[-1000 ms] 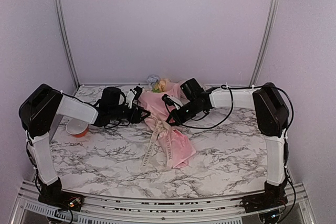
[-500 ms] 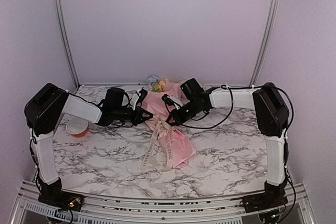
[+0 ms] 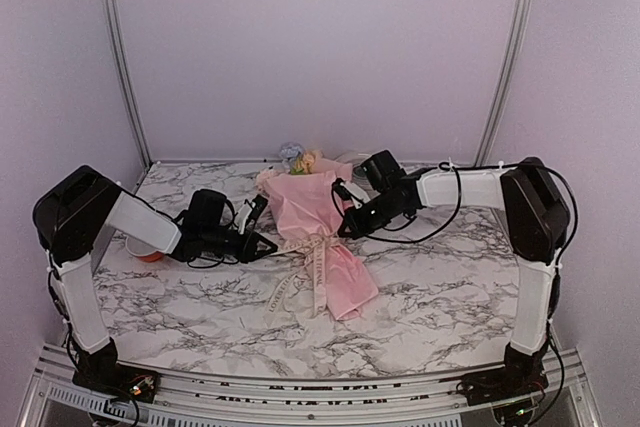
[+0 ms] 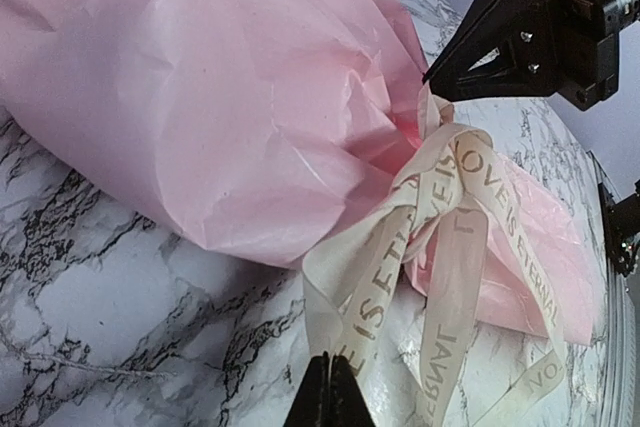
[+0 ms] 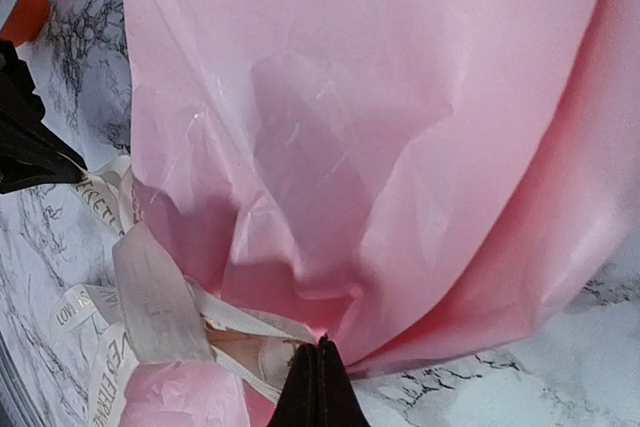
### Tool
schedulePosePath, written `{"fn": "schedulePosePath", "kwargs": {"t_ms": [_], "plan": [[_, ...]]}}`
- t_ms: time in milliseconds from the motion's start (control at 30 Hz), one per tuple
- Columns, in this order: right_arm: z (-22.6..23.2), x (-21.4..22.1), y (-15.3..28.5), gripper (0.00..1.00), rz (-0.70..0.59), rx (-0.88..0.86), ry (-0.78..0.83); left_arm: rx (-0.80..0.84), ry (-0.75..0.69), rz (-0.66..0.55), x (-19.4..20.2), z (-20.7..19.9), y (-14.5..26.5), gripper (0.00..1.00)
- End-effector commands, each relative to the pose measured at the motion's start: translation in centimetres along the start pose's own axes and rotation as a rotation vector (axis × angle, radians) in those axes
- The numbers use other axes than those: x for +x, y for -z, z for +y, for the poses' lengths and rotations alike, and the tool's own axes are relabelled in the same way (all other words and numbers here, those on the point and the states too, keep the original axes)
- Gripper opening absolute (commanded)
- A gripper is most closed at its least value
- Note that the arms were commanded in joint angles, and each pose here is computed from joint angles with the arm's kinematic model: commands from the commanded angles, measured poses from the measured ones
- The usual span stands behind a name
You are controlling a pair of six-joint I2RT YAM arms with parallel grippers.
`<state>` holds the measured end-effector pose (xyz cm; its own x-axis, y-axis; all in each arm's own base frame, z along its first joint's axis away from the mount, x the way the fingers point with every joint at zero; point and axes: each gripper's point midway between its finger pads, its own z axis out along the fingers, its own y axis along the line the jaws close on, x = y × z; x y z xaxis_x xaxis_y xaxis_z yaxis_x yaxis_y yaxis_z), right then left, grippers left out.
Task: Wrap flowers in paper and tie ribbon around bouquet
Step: Tie the half-tied ribbon around the folded bouquet.
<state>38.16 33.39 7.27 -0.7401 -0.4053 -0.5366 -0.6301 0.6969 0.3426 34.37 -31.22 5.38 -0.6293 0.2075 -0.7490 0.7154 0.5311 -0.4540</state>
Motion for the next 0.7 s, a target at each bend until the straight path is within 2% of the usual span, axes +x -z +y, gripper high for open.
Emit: {"fn": "schedulePosePath", "kwargs": {"t_ms": [0,167,367,667], "plan": [[-0.9,-1.7,2.6,0.0,-0.068,0.089,-0.019,-0.003,0.009,-0.032,-0.8,-0.8,1.1,0.0],[-1.9,-1.5,3.6,0.0,-0.066,0.159,-0.026,-0.014,0.02,-0.026,-0.2,-0.7,1.4,0.0],[-7.8,2.0,4.9,0.0,-0.01,0.346,-0.118,-0.042,0.048,-0.008,0.9,-0.1,1.4,0.0],[-10.1,5.3,4.6,0.0,0.024,0.332,-0.206,-0.138,0.109,0.015,2.1,2.5,1.4,0.0]]}}
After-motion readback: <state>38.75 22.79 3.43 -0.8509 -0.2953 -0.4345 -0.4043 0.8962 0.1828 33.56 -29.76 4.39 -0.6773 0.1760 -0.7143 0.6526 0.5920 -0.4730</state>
